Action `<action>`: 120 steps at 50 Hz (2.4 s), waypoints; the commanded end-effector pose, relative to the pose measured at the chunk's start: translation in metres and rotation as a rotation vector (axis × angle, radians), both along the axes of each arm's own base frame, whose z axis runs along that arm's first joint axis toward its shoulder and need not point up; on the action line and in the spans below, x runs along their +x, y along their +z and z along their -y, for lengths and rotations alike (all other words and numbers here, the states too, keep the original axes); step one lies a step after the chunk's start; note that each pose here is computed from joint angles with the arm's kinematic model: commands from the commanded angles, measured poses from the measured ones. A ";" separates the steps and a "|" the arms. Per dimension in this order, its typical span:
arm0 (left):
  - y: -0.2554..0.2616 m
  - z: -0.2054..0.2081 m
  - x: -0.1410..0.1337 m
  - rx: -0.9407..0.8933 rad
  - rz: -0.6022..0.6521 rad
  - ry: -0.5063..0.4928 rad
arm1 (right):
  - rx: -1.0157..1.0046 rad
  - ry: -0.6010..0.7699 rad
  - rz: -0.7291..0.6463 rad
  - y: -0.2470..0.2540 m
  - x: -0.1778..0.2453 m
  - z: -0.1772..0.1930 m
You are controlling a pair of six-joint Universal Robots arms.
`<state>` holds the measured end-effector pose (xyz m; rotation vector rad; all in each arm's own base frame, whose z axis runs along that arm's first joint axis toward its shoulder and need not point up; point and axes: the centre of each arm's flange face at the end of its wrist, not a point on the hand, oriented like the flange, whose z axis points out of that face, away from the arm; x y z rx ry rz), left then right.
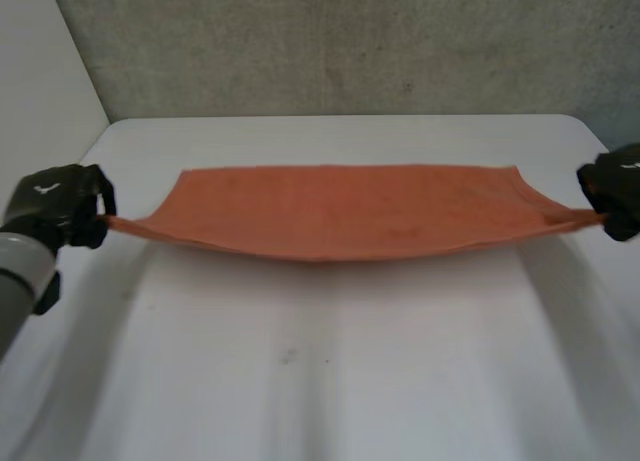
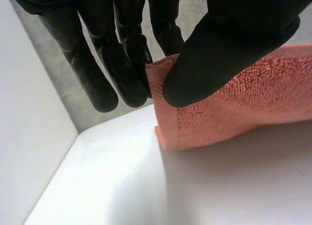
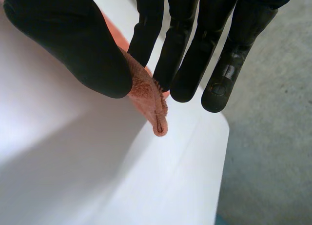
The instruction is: Fold the laundry
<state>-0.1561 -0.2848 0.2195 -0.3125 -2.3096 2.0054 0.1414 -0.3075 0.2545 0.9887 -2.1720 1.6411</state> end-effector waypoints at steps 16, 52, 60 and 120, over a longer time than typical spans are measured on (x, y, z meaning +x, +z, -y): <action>-0.025 0.023 -0.010 0.093 -0.015 -0.102 | 0.043 0.081 -0.081 -0.054 0.011 0.040; -0.075 0.160 -0.077 -0.219 -0.025 -0.183 | -0.346 -0.039 -0.096 -0.115 0.060 0.157; -0.047 0.136 -0.094 -0.317 -0.040 -0.253 | -0.403 -0.098 0.074 -0.060 0.062 0.138; -0.019 -0.011 -0.053 -0.188 -0.036 -0.144 | -0.180 -0.329 -0.064 -0.105 -0.083 0.121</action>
